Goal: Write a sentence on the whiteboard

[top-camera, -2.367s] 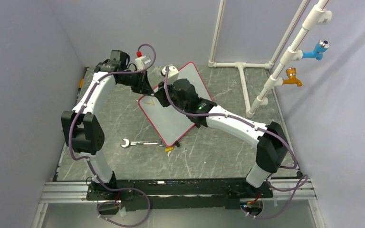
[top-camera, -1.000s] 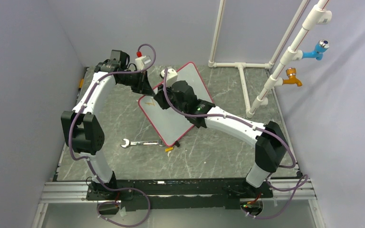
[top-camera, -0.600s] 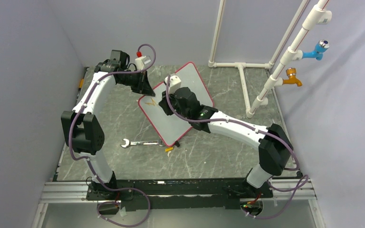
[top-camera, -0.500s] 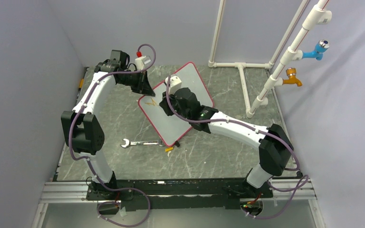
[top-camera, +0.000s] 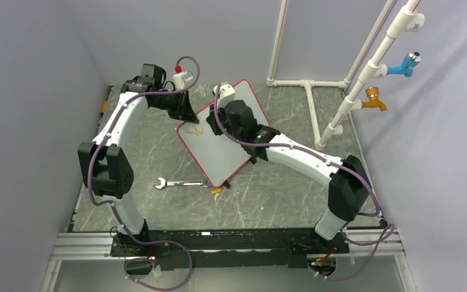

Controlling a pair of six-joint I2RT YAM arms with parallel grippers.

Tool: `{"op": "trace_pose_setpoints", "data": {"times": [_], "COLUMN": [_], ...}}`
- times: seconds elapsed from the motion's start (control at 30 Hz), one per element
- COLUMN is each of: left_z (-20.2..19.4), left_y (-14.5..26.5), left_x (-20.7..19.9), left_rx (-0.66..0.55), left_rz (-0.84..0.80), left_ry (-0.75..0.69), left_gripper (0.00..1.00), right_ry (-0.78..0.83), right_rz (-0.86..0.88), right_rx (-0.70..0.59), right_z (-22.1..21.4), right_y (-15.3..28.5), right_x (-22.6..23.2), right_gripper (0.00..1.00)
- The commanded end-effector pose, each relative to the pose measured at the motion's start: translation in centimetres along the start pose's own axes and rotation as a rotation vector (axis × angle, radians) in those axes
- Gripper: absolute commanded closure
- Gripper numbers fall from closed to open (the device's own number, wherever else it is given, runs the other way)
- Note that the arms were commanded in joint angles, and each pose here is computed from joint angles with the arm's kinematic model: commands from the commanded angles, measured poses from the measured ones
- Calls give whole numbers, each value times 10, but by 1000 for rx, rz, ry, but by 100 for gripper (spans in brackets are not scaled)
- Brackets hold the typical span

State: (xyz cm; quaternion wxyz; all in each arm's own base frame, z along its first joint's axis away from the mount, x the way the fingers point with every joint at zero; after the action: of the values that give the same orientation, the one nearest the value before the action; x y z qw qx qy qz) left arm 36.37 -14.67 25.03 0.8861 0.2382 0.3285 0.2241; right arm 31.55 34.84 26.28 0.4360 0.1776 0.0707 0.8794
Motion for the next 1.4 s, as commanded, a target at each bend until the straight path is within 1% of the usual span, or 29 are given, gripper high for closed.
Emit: {"op": "trace_pose_setpoints", "data": {"times": [0.0, 0.2, 0.37, 0.63, 0.83, 0.97, 1.13, 1.37], "left_z": [5, 5, 4, 8, 11, 9, 7, 1], "left_y": [5, 5, 5, 8, 7, 8, 8, 4], "left_x": [-6, -7, -5, 0, 10, 8, 10, 17], "left_rx": [-4, -3, 1, 19, 61, 75, 83, 82], "left_rz": [53, 56, 65, 107, 135, 125, 131, 186], "left_ry": [-137, -141, -143, -166, -181, -190, -189, -179], "left_gripper": [100, 100, 100, 100, 100, 100, 100, 100], "right_ry": [14, 11, -2, -23, -25, -25, -19, -35], "right_rz": [-14, -2, -2, -15, -49, -74, -74, -36], "right_rx": [-62, -61, -68, -148, -167, -166, -154, -142], "right_z": [29, 31, 34, 58, 55, 49, 39, 34], "right_y": [-8, -11, 0, 50, 88, 105, 112, 107], "right_x": [-3, -1, -1, -6, -18, -28, -40, -50], "right_gripper": [100, 100, 100, 100, 100, 100, 100, 100]}}
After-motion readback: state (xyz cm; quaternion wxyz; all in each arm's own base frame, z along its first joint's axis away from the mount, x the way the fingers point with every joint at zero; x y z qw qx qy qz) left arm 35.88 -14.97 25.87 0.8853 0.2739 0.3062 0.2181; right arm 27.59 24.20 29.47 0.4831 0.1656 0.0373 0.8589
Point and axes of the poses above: each gripper's point midway between its finger pads, its own y axis back along the fingers, its own x axis along the line the jaws close on, z = x × y, the point moved 5 cm from there along y, back along the fingers, and after that the axes turned 6 degrees about -y, right-handed, at the moved point
